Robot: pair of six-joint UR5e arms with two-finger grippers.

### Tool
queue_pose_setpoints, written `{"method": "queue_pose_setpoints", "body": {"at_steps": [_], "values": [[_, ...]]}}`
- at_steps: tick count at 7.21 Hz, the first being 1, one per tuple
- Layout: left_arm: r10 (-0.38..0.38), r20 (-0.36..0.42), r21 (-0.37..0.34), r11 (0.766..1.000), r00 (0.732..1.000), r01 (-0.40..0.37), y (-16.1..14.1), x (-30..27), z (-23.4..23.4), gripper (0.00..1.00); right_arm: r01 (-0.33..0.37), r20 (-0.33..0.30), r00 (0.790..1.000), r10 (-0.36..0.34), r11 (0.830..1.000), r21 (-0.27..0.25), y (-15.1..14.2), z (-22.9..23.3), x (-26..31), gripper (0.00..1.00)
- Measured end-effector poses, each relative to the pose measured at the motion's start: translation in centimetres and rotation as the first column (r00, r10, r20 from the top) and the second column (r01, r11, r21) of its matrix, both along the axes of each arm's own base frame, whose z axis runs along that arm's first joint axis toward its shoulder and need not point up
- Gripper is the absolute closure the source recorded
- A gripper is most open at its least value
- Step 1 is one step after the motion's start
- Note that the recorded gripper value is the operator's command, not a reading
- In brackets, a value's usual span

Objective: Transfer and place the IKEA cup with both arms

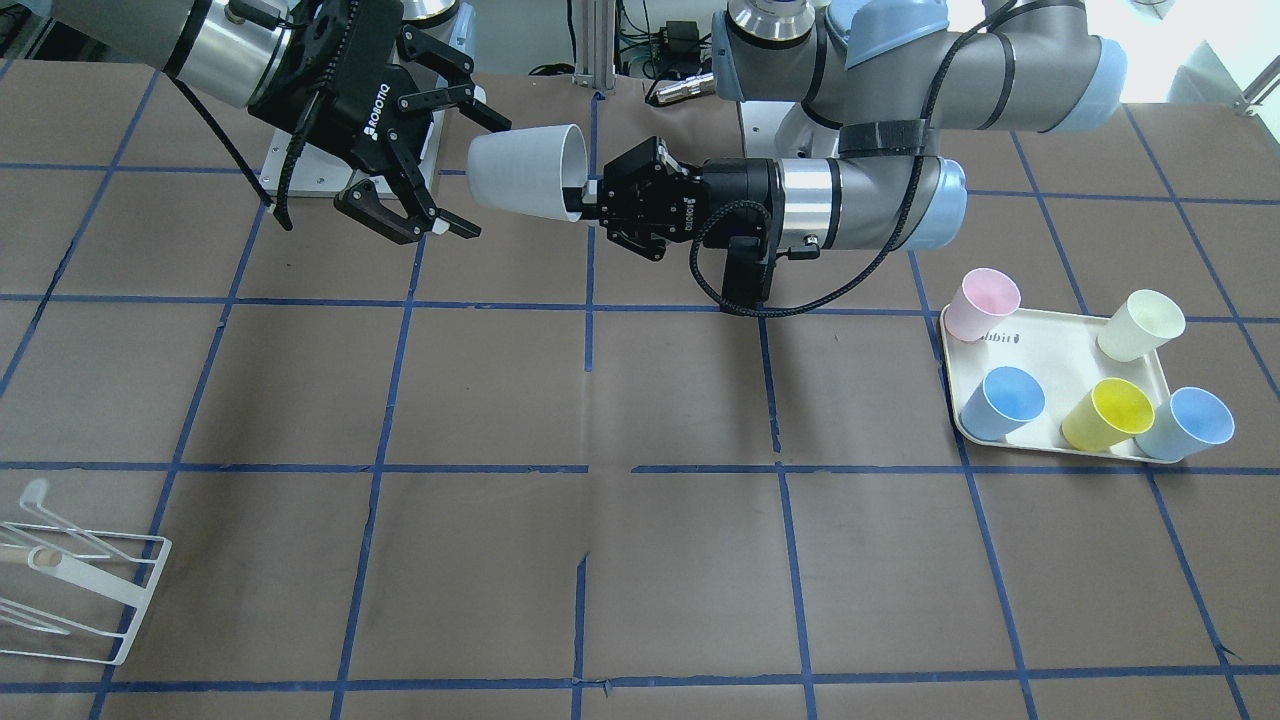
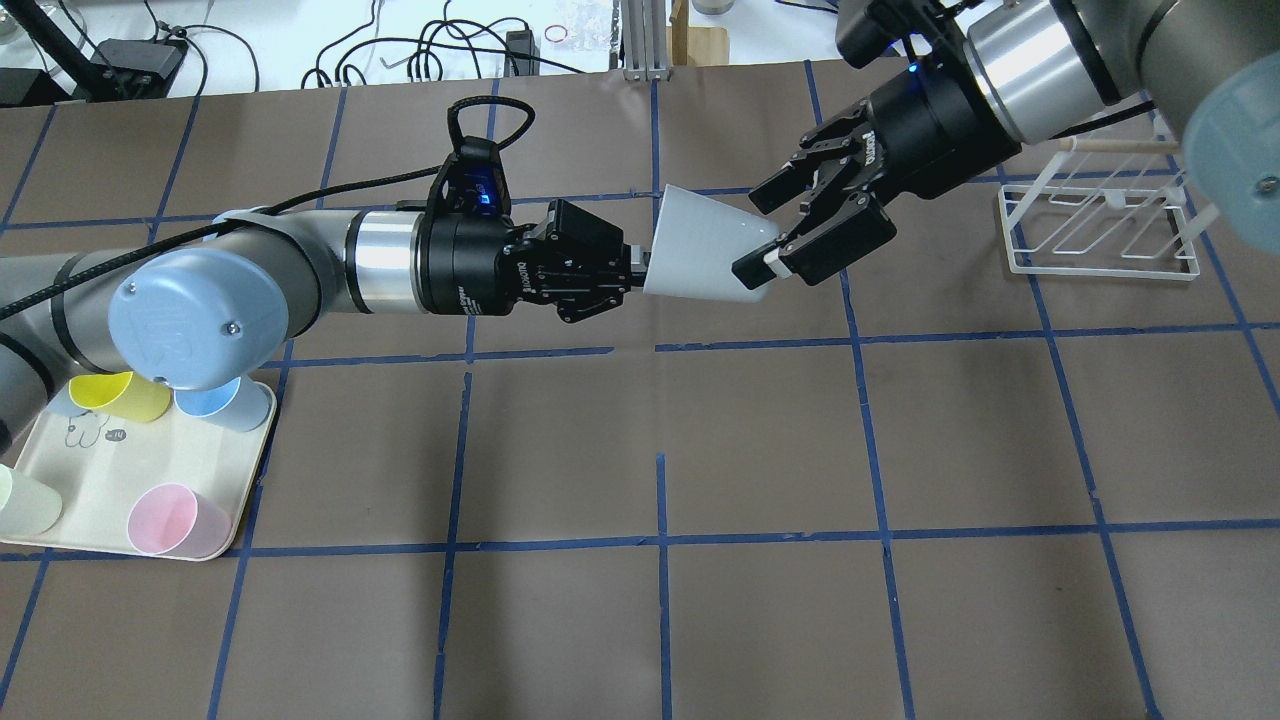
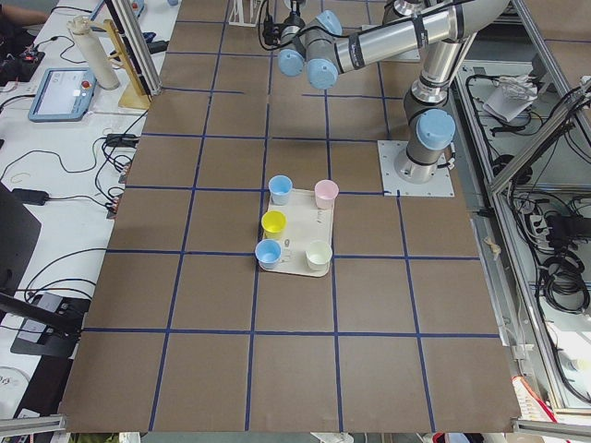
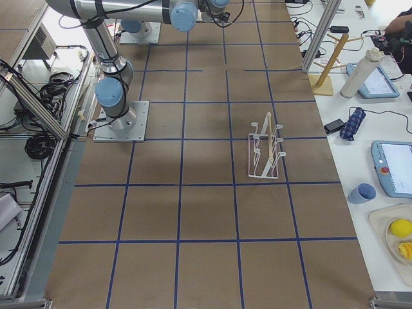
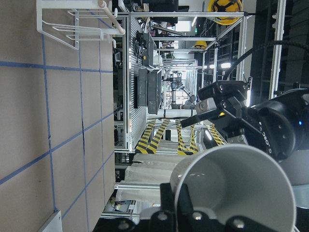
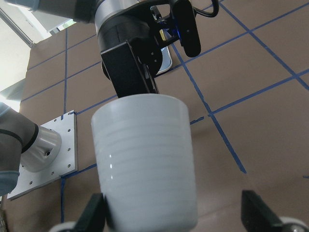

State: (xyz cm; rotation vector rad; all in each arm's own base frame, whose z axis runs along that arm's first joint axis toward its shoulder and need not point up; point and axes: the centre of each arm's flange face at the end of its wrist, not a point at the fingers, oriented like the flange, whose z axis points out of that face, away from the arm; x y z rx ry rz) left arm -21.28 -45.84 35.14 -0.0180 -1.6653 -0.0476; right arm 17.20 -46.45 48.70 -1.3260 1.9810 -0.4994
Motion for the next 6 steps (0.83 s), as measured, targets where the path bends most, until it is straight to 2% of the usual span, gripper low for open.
{"method": "queue_pose_setpoints", "body": {"at_steps": [1, 2, 3, 4, 5, 6], "values": [[-0.010, 0.081, 0.015, 1.000, 0.997, 0.008, -0.5, 2.9, -0.3, 1.00, -0.006, -0.046, 0.999, 0.006, 1.000, 0.001, 0.1, -0.2, -0.4, 0.00], [-0.023, 0.191, 0.034, 0.999, 0.981, 0.017, -1.0, 6.6, -0.5, 1.00, -0.015, -0.106, 0.994, 0.016, 1.000, 0.007, 0.3, -0.5, -0.8, 0.00], [-0.044, 0.315, 0.040, 0.999, 0.948, 0.033, -1.3, 10.6, -0.2, 1.00, -0.025, -0.176, 0.984, 0.028, 1.000, 0.017, 0.4, -1.0, -1.4, 0.00], [-0.073, 0.443, 0.047, 0.997, 0.893, 0.058, -1.1, 14.3, 0.2, 1.00, -0.034, -0.251, 0.967, 0.042, 0.999, 0.033, 0.6, -1.6, -2.0, 0.00], [-0.097, 0.560, 0.051, 0.995, 0.823, 0.082, -0.6, 17.7, 0.9, 1.00, -0.029, -0.327, 0.944, 0.046, 0.998, 0.059, 0.7, -2.1, -2.7, 0.00], [-0.109, 0.689, 0.047, 0.993, 0.717, 0.106, 0.0, 21.4, 1.7, 1.00, 0.005, -0.401, 0.915, 0.031, 0.996, 0.090, 0.9, -2.4, -3.4, 0.00]]}}
